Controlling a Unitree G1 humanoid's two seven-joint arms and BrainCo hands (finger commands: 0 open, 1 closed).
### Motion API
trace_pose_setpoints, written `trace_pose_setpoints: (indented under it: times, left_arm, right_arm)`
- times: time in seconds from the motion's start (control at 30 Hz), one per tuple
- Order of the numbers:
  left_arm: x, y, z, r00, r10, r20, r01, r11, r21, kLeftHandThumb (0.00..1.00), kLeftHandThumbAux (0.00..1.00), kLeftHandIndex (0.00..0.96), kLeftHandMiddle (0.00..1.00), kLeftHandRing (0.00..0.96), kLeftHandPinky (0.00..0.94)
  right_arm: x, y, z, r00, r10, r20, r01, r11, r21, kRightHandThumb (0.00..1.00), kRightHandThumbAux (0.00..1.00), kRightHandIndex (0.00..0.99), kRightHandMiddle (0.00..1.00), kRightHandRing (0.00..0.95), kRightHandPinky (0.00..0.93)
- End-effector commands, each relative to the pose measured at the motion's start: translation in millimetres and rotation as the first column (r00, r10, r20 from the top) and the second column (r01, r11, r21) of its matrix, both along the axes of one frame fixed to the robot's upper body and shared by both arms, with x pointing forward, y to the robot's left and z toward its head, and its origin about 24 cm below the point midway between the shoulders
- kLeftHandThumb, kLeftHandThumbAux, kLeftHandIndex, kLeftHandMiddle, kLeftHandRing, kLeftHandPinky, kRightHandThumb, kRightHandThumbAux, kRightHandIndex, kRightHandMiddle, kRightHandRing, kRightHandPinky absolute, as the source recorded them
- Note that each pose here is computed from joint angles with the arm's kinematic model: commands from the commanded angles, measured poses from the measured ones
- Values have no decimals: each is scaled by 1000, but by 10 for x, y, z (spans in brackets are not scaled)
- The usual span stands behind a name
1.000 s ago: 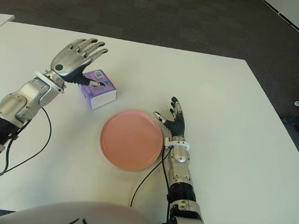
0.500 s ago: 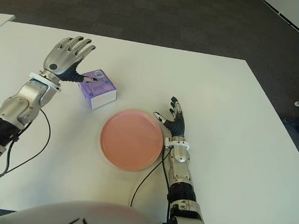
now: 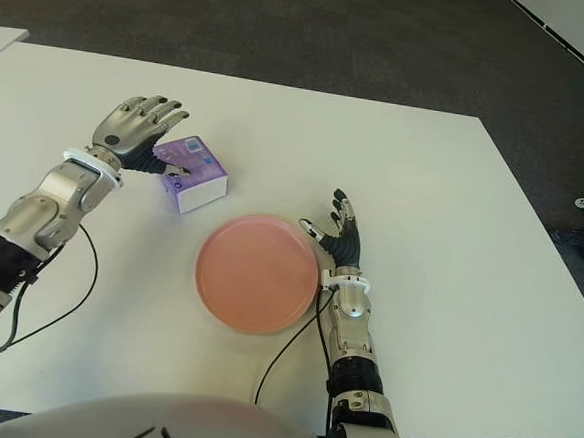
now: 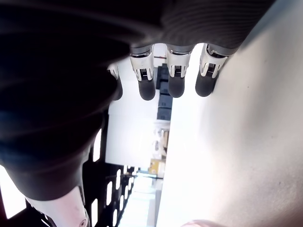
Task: Put the tissue paper into the plate.
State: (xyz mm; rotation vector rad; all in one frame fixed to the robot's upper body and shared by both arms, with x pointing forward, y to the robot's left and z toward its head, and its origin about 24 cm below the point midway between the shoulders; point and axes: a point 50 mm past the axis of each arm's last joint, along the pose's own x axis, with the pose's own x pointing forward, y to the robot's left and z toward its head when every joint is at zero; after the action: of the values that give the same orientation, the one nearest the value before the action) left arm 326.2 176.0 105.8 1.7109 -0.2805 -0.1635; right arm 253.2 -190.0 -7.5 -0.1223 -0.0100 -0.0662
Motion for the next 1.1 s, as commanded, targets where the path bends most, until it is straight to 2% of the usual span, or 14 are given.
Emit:
trace_pose_setpoints:
  times: [0.03,0.47,1.1]
  left_arm:
    - [-22,-7,-92,998,25,-65,-26,1000,-12,0,329,0,0,0,0]
    - [-44,-45,-155,994,16,-113,-22,999,-48,0,309,0,0,0,0]
    - [-128,-78,-50,990,-56,-131,34,986,-163,0,330,0,0,0,0]
  right_arm:
    - [-227,7,-354,981,-15,-193,19,1000,18,0,804,0,0,0,12]
    - [-233,11,-352,981,-18,-193,23,999,24,0,803,0,0,0,11]
    - [-236,26,-347,982,0,-187,1,1000,7,0,812,0,0,0,10]
